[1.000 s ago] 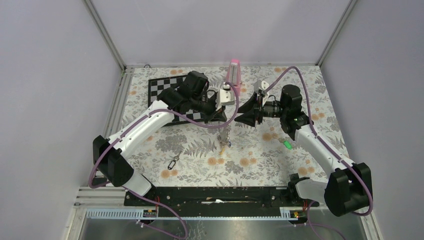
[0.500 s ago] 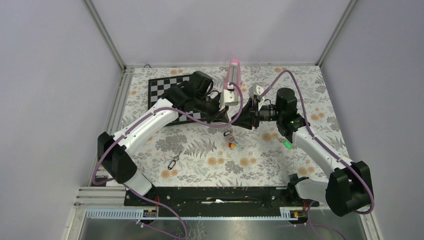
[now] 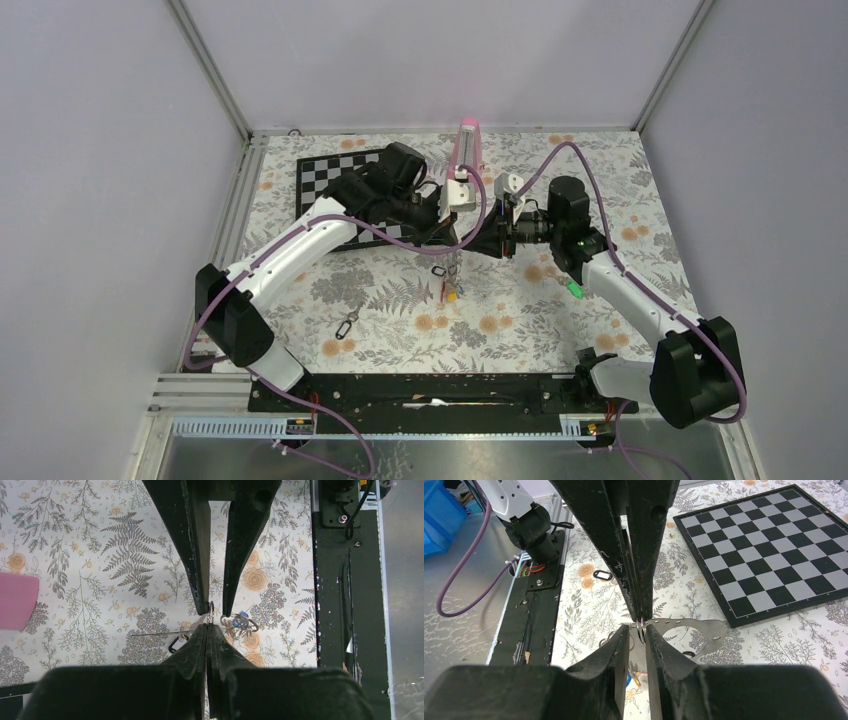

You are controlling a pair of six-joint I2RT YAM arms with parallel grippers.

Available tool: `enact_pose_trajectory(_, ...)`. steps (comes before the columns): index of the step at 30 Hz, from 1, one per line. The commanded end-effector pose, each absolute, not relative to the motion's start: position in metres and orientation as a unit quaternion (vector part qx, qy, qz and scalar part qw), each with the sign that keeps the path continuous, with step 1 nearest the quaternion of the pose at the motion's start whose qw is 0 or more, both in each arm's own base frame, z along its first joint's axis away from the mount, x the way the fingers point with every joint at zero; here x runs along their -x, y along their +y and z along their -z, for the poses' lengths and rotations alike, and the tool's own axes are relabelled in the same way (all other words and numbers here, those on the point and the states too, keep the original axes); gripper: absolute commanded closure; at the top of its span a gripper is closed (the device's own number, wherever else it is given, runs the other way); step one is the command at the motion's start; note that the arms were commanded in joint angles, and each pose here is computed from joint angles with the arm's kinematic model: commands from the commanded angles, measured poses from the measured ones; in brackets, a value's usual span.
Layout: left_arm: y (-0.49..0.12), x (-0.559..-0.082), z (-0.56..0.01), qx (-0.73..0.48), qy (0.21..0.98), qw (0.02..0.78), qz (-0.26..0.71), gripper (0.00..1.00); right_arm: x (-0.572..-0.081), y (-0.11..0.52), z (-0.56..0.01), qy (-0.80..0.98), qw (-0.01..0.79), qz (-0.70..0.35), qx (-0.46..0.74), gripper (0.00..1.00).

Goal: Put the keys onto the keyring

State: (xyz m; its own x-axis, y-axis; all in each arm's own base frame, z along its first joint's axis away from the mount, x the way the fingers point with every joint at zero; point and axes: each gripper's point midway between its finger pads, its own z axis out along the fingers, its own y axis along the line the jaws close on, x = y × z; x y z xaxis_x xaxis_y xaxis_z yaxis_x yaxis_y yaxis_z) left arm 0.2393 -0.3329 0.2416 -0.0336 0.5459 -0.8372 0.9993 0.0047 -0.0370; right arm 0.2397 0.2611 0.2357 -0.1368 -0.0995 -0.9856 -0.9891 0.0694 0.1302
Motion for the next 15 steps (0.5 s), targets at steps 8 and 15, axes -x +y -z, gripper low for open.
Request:
enact_pose_trajectory(8,-0.344,-0.24,-0.274,-0.617,0.594,0.365,0.364,1.0,-0.246,0.267,-0.234,0.574,0.465,-0.481,0.473,0.97)
enact_pose_trajectory(15,-0.337,-0.239,-0.283,-0.617,0.582,0.372,0.377,0.75,-0.247,0.271,-0.268,0.558,0.482,-0.513,0.44,1.0)
